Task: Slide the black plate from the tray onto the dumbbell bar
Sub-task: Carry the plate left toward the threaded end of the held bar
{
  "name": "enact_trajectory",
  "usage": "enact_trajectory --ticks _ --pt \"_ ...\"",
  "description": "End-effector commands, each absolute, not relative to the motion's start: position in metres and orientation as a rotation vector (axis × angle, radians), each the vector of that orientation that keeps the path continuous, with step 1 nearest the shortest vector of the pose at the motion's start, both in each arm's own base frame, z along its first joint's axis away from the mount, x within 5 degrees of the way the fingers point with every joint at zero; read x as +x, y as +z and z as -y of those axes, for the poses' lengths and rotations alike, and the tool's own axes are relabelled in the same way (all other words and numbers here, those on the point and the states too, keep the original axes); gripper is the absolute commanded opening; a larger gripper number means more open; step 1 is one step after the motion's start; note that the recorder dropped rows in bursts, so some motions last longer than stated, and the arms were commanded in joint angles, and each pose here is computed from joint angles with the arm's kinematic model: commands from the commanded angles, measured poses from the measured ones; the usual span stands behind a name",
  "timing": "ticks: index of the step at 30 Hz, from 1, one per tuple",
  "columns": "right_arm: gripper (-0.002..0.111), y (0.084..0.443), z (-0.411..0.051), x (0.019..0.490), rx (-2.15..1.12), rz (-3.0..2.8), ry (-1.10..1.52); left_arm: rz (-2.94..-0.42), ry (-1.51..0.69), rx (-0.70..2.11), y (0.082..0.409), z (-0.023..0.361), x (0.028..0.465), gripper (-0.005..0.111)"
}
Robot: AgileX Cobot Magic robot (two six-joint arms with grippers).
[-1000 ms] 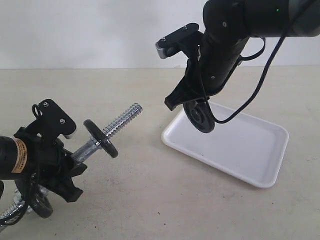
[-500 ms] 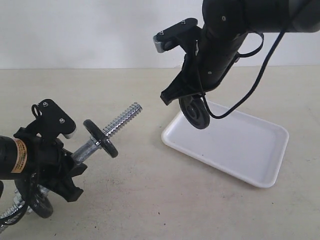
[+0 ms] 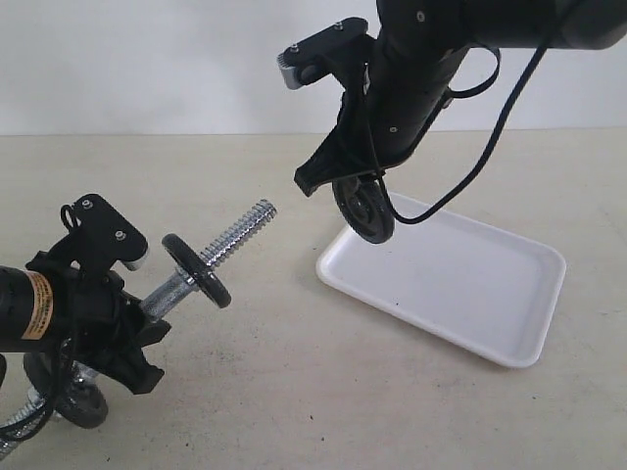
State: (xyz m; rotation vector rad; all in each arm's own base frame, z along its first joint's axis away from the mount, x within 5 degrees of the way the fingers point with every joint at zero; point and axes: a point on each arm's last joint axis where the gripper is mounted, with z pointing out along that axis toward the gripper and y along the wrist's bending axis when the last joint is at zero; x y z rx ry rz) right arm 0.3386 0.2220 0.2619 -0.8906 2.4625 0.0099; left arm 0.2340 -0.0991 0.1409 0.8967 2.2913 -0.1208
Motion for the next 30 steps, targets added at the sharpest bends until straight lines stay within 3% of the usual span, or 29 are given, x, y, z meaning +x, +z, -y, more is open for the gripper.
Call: enact_trajectory --ticks 1,9,19,30 --pt "0.000 0.275 -0.226 0.340 -0.873 -2.391 0.054 -1.851 -0.550 0.900 0.185 0.137 0.238 0.004" --pt "0.000 0.256 -0.243 0.341 -0.913 -2.410 0.077 -1.853 -0.575 0.905 0.185 0.138 0.237 0.004" --pt "0.000 0.281 -0.249 0.348 -0.874 -2.360 0.110 -1.845 -0.599 0.940 0.184 0.147 0.231 0.004" --pt "0.000 0.280 -0.248 0.346 -0.889 -2.392 0.104 -1.845 -0.559 0.990 0.191 0.164 0.232 0.004"
